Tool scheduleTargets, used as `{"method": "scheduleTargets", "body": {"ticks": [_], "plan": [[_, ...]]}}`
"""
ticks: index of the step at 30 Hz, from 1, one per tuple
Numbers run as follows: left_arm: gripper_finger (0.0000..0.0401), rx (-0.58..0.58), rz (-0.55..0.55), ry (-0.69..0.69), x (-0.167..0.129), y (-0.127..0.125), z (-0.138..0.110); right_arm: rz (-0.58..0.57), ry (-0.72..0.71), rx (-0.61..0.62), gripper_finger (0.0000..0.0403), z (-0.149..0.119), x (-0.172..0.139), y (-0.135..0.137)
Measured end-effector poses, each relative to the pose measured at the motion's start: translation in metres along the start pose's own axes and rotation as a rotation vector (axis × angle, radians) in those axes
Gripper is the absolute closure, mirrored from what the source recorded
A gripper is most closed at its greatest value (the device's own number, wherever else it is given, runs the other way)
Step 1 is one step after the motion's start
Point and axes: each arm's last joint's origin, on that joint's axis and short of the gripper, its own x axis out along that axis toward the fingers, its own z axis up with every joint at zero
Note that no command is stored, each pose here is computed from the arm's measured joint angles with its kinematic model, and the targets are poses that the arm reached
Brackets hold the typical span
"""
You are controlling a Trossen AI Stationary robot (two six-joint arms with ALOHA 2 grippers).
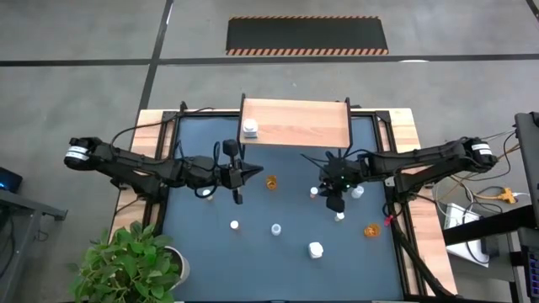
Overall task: Pick and place medicine bottles onto shelf by color
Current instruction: Put the pink pill bottle on the shelf
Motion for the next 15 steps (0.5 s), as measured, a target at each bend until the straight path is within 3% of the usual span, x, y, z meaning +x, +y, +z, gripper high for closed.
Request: {"method": "scheduleTargets", "body": {"ticks": [7,15], "plan": [[0.0401,0.006,0.006,0.004,0.000,0.001,-0.001,-0.047,0.022,-0.030,0.0184,0.002,0.018,-0.002],[0.0401,0.034,0.004,0.009,0.000,0.000,-0.002,-0.089,0.091,-0.032,0.0178,-0.001,0.040,-0.005]]}}
